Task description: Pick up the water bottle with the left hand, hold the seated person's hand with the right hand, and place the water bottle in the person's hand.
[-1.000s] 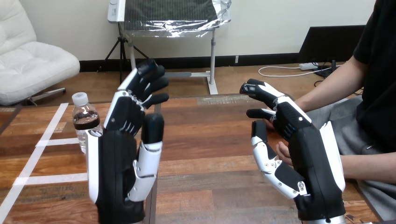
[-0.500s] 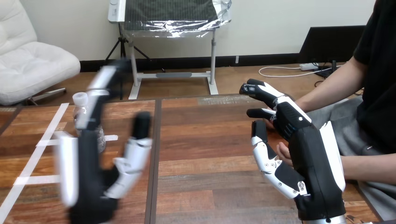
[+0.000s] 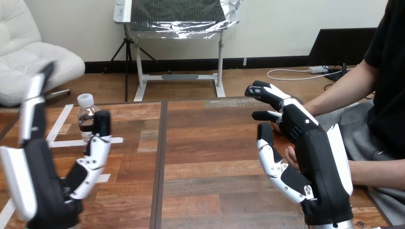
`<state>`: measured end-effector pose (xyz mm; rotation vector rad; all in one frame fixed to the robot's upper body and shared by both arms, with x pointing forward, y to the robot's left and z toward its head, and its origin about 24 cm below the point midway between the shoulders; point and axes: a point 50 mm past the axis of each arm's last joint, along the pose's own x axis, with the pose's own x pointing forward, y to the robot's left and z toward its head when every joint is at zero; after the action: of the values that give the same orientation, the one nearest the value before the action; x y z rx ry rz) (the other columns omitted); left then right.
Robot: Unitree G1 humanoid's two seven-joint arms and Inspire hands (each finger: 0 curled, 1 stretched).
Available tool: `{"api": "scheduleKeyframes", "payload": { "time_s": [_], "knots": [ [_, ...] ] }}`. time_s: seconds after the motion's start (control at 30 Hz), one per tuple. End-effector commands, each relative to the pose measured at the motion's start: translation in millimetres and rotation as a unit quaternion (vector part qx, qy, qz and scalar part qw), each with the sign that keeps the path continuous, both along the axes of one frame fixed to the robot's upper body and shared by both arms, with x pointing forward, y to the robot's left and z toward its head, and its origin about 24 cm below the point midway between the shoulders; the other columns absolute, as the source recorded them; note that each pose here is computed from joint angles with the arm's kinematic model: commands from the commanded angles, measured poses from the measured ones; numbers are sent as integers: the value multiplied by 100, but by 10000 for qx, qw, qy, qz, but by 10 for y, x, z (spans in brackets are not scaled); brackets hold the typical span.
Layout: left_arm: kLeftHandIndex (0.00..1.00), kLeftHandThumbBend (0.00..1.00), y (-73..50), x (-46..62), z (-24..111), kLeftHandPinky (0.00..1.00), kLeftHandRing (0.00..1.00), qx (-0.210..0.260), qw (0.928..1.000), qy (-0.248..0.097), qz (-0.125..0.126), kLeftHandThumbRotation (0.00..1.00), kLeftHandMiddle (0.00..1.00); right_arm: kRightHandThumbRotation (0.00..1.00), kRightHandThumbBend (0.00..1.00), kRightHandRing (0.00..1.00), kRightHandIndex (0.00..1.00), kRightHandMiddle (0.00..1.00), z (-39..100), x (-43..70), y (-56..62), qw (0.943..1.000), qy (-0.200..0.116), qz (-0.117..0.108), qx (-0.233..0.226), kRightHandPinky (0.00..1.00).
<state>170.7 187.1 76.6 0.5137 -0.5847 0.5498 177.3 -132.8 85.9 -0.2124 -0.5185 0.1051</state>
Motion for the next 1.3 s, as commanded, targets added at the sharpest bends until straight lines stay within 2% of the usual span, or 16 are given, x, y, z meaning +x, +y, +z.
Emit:
{"api": "scheduleKeyframes", "payload": {
  "time_s": [0.0, 0.3, 0.43, 0.7, 0.83, 1.0, 1.27],
  "knots": [
    [91, 65, 7, 40, 52, 92, 92, 269, 9994, -94, 220, 50, 92, 0, 1, 85, 76, 86, 117, 90, 28, 9994, -334, 46, 77, 72],
    [94, 71, 90, 127, 34, 94, 94, 327, 9986, -60, 413, 49, 94, 0, 2, 85, 76, 86, 122, 102, 25, 9994, -348, 36, 56, 72],
    [96, 75, 186, 279, -21, 96, 95, 248, 9979, 254, 540, 48, 95, 0, 2, 85, 76, 86, 129, 121, 26, 9993, -384, 42, 14, 72],
    [99, 80, 241, 412, -77, 96, 96, 35, 9970, 607, 473, 52, 97, 0, 2, 85, 75, 86, 129, 134, 27, 9993, -366, 72, 32, 73],
    [100, 82, 274, 492, -118, 95, 97, -40, 9956, 872, 333, 54, 98, 0, 2, 85, 75, 86, 126, 140, 27, 9994, -335, 106, 72, 73],
    [100, 91, 294, 572, -154, 95, 98, -235, 9917, 1244, 207, 59, 99, 0, 2, 86, 74, 86, 129, 143, 23, 9993, -358, 92, 3, 75],
    [100, 94, 315, 731, -199, 96, 99, -474, 9813, 1863, -106, 60, 100, 0, 2, 86, 74, 86, 137, 151, 19, 9992, -386, 60, -41, 75]
  ]
}}
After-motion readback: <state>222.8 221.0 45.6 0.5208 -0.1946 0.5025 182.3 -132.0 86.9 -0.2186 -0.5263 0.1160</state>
